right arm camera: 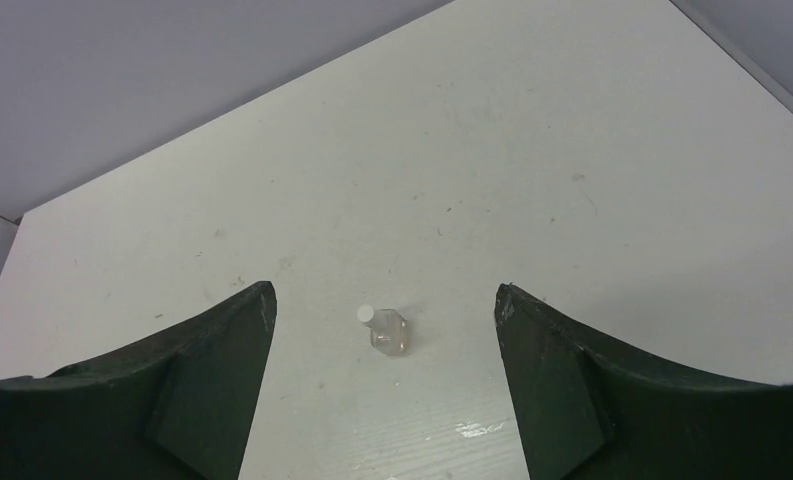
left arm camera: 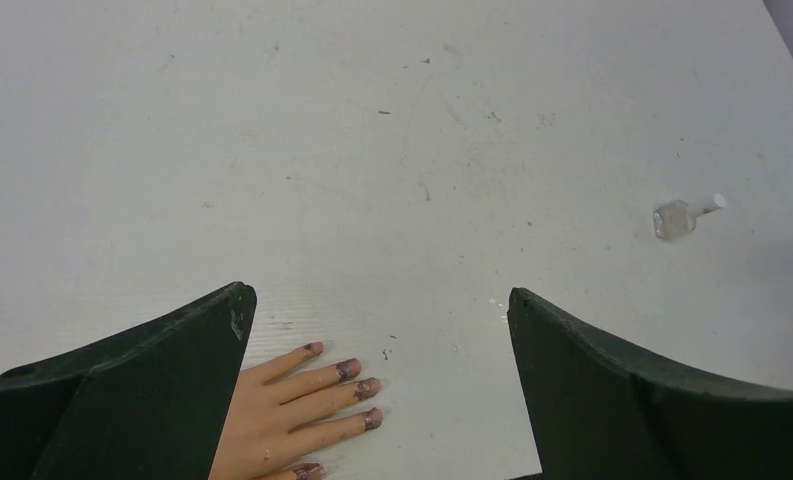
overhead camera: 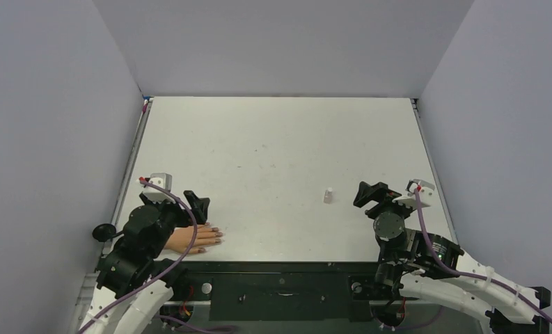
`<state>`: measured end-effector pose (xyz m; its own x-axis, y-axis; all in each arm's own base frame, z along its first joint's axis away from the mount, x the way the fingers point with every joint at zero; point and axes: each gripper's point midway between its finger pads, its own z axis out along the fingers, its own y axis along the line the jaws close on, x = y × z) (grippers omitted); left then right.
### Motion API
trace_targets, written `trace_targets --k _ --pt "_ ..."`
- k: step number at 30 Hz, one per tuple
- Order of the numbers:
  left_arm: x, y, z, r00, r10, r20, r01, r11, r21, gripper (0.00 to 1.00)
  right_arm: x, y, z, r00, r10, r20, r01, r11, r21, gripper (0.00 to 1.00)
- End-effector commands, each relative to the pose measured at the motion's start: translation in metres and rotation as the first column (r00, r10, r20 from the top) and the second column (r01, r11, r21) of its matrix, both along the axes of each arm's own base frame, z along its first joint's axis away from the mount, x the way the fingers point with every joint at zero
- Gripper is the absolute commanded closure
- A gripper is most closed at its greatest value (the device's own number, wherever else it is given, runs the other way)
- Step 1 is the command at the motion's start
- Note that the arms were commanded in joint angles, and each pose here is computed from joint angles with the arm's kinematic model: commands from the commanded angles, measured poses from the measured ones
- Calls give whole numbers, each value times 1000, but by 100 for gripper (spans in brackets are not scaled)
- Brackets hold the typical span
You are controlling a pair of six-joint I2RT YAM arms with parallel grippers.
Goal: Paint the nails
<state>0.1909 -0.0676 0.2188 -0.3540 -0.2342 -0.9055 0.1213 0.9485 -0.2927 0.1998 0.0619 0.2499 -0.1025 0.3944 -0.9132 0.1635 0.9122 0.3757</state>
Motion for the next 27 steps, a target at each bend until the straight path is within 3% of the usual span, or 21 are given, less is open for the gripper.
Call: trace_targets --k 1,13,16,27 --pt "5 -4 13 999 -4 53 5 1000 -4 3 2 0 9 1000 -25 6 25 1000 9 24" --pt "3 -13 7 999 -16 28 16 1000 -1 4 5 12 -12 1000 -15 -2 15 1000 5 24" --pt "3 -12 6 1000 -4 16 4 1000 3 4 6 20 -28 1000 24 -4 -24 999 -41 24" --pt "5 -17 0 1000 -5 -25 5 999 33 3 13 41 -74 995 70 66 -68 997 -27 27"
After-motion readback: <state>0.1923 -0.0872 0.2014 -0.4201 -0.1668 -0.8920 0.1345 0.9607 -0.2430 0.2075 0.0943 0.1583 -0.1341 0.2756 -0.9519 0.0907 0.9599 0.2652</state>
